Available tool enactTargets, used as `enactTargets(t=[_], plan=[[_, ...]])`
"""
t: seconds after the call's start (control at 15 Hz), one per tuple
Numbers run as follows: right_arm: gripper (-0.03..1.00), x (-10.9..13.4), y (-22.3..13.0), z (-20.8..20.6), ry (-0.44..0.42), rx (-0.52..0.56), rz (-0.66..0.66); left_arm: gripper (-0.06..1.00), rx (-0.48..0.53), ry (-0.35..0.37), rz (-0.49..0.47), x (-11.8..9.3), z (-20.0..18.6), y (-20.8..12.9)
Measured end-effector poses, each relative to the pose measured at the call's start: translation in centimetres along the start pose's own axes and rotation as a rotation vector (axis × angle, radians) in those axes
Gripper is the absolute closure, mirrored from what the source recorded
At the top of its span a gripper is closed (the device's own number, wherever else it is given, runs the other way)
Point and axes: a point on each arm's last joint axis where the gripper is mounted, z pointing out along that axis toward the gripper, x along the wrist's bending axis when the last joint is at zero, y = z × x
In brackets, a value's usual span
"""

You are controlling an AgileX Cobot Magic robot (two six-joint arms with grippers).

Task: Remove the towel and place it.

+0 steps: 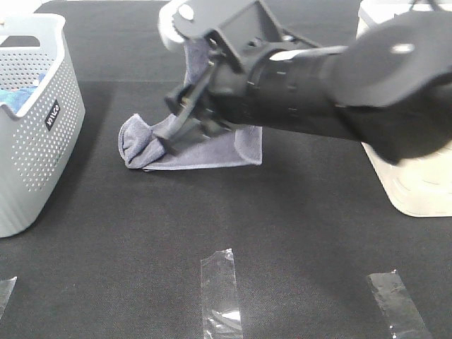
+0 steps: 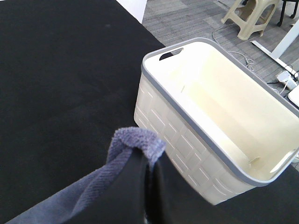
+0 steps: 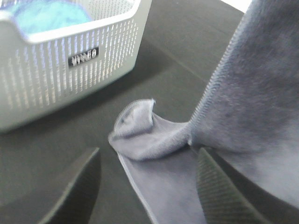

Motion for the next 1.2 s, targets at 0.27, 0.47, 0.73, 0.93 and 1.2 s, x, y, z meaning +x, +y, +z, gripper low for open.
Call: enactTargets(t=[0.27,0.47,0.73,0.93,1.2], plan=[[0.38,-0.6,-0.6,1.6,-0.120,-0.021,0.122,0.94,0.011,0.001,-0.002,0.0,0.0,-0.1],[0.33,-0.9,-1.4,2.6,-0.191,-0.028,0.150,0.94,0.014,0.001,-0.003,0.0,0.0,-0.1],[0.26,-1.4,-2.8,4.2,-0.321,-0.053,0.181,0.94,0.014,0.001,-0.003,0.0,0.0,-0.1],[0.26,-1.7,-3.2,4.9,-0.397,-0.089,0.201,0.94,0.014,0.001,-0.003,0.0,0.0,-0.1],[0.26,-1.5,-3.6,6.3,-0.411,-0.082,0.199,0.94,0.021,0.005,0.000,0.0,-0.1,-0.2]])
